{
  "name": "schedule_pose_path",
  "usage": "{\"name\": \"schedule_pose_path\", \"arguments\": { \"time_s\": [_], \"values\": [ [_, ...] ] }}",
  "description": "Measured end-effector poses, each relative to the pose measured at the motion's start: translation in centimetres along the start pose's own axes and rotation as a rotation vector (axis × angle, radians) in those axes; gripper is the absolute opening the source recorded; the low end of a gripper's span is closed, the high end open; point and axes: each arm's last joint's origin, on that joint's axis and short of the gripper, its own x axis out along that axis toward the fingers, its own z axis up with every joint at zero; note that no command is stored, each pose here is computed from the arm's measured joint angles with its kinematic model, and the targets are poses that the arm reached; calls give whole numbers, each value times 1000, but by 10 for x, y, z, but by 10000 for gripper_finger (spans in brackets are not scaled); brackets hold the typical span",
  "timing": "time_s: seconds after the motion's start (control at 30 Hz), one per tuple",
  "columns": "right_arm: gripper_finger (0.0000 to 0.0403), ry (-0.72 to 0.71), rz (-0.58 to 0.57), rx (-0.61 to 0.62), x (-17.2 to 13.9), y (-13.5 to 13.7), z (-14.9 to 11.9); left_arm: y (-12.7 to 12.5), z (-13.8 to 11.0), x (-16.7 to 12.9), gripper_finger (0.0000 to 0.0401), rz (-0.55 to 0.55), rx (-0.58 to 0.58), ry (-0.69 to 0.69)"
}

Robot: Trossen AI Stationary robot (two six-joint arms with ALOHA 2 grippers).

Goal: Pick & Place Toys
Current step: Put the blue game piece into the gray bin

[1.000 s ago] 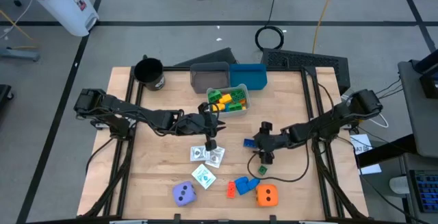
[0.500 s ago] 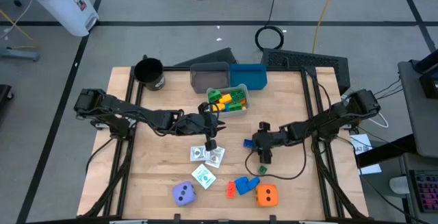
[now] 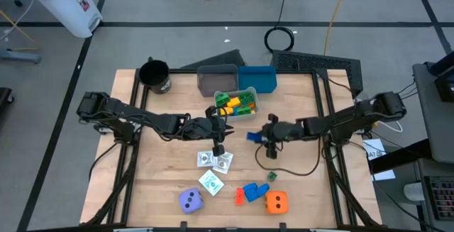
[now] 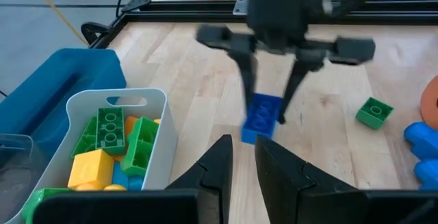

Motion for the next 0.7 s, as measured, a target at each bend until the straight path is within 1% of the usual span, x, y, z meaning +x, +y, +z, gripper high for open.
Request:
{"name": "schedule_pose_path", "arguments": {
  "time_s": [0.07, 0.13, 0.2, 0.3, 0.5, 0.6, 0.7],
  "values": [
    [156, -94, -14, -25, -4, -7, 11, 0, 0, 0, 72, 0, 1, 0],
    [159, -177, -40, -55, -5, -16, 21, 0, 0, 0, 72, 0, 0, -2],
    [153, -250, -77, -75, -6, -26, 30, 0, 0, 0, 72, 0, -1, -2],
    [136, -309, -149, -75, -7, -46, 37, 0, 0, 0, 72, 1, -3, -1],
    [135, -307, -199, 15, -10, -89, 36, 0, 0, 0, 72, 0, -2, -1],
    [150, -274, -216, 42, -8, -104, 31, 0, 0, 0, 72, 1, -2, -1],
    [156, -249, -185, 54, -1, -111, 26, 1, 0, 0, 72, 2, 0, -1]
  ]
}}
